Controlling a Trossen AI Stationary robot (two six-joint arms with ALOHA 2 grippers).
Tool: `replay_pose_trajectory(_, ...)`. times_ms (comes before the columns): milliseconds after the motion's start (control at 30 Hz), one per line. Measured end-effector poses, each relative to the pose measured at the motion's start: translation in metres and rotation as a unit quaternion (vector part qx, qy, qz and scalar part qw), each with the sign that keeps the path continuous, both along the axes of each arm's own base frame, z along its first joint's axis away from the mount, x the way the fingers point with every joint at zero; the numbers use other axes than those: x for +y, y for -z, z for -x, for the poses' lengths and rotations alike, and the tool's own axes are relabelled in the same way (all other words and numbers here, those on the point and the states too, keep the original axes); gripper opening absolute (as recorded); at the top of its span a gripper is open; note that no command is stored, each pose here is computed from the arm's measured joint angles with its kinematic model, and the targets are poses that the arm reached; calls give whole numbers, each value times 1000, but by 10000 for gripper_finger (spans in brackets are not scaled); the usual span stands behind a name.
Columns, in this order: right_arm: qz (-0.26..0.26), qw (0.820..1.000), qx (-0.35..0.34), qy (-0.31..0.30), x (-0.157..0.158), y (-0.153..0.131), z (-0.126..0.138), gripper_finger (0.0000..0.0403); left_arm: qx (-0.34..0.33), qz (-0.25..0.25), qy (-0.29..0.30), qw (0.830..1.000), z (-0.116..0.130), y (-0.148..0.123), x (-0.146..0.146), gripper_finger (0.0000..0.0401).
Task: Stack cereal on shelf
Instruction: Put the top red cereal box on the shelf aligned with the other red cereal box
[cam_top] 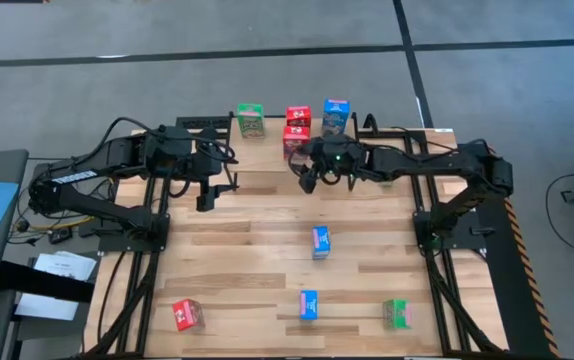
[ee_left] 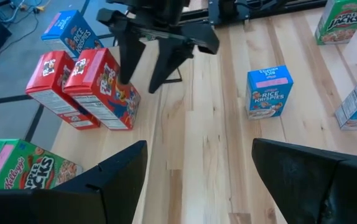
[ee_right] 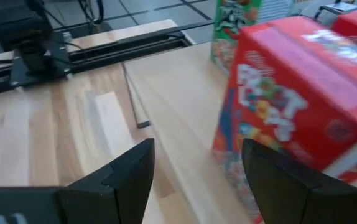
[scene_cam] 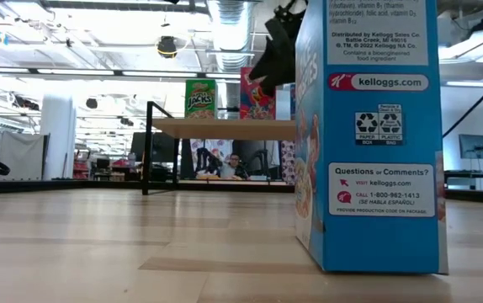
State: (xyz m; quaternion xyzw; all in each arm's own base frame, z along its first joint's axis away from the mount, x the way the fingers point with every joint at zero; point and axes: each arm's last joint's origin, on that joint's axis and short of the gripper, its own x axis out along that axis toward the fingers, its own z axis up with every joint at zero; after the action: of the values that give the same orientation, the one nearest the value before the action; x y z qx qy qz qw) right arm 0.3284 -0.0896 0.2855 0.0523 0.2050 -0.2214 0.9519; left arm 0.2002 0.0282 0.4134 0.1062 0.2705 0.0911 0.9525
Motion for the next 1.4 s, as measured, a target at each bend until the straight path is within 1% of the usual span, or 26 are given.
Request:
replay_pose_trajectory(200,1,1000,0,13,-9,0,3,265,0,0,0,1000,0,0,0,279)
replay_pose_trajectory(567,0,1000,0,19,-13,0,4,265,0,0,0,1000,0,0,0,279)
replay_pose_trajectory(900,-10,1000,-3,-9,-1,0,0,265,0,-1,1,1000,0,0,0,279)
replay_pose_trajectory(1067,-13,1000,-5,-10,2,0,-1,265,0,-1,1,1000,0,0,0,279)
replay_pose_trajectory(1167,-20,1000,-15,-6,0,5,-7,265,0,-1,1,1000,0,0,0,279)
replay_pose_trajectory(1233,-24,1000,-1,-6,-1,12,-8,265,0,-1,1,1000,0,0,0,279)
replay_pose_trajectory(1300,-22,1000,-6,-9,0,14,-14,265,0,0,1,1000,0,0,0,279)
replay_pose_trajectory(1400,-24,1000,5,-10,2,17,-14,265,1,0,1,1000,0,0,0,279)
